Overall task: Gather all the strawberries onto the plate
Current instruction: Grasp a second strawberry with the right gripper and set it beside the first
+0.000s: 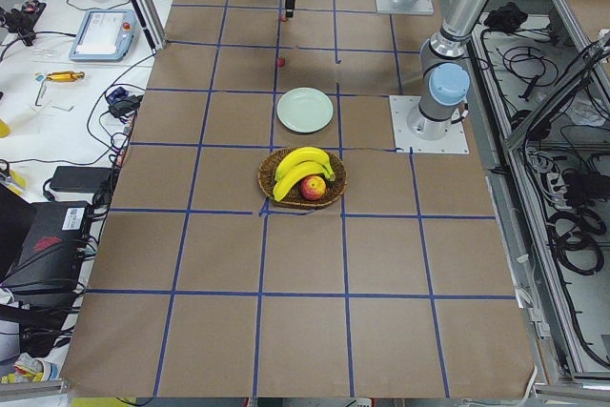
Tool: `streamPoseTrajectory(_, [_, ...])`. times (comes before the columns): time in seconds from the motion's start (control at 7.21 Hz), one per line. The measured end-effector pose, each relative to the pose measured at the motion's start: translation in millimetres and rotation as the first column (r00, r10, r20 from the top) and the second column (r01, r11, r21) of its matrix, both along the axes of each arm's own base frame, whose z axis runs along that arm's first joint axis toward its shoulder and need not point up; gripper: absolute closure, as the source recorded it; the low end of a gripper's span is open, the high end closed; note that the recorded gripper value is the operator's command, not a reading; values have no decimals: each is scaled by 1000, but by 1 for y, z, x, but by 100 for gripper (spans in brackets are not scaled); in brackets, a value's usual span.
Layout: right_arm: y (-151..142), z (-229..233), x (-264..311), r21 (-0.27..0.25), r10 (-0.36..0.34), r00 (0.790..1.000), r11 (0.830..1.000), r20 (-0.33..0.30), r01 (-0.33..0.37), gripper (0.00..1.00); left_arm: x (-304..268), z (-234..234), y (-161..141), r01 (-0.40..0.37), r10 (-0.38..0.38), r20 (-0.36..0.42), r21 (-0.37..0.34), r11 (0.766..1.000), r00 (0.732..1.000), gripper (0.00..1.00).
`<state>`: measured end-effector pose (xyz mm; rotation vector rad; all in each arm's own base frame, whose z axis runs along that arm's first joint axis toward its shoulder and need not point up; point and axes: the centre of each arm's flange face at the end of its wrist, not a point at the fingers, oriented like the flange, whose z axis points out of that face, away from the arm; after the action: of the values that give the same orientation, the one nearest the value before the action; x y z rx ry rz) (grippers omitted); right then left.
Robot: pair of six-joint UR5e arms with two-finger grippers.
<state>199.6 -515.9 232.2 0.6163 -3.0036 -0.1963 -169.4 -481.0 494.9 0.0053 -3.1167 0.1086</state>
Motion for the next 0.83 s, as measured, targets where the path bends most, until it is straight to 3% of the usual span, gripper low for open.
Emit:
streamPoseTrajectory(0.14, [25, 7, 53, -9, -71, 997, 997, 9, 71, 100, 0, 0, 0, 0, 0, 0, 0, 1000, 1000, 0])
streamPoseTrajectory(0.42, [72, 2, 154, -9, -229, 967, 973, 108, 231, 100, 0, 0, 0, 0, 0, 0, -1, 1000, 1000, 0])
streamPoseTrajectory(0.56, [88, -10, 186, -2, -269, 954, 962, 134, 272, 72, 0, 1, 0, 0, 0, 1, -1, 1000, 1000, 0])
streamPoseTrajectory(0.69, [95, -22, 201, 6, -281, 950, 959, 139, 283, 1, 0, 1, 0, 0, 0, 1, -1, 1000, 1000, 0])
streamPoseTrajectory(0.83, [98, -28, 207, 11, -285, 948, 958, 141, 287, 0, 0, 1, 0, 0, 0, 1, -2, 1000, 1000, 0])
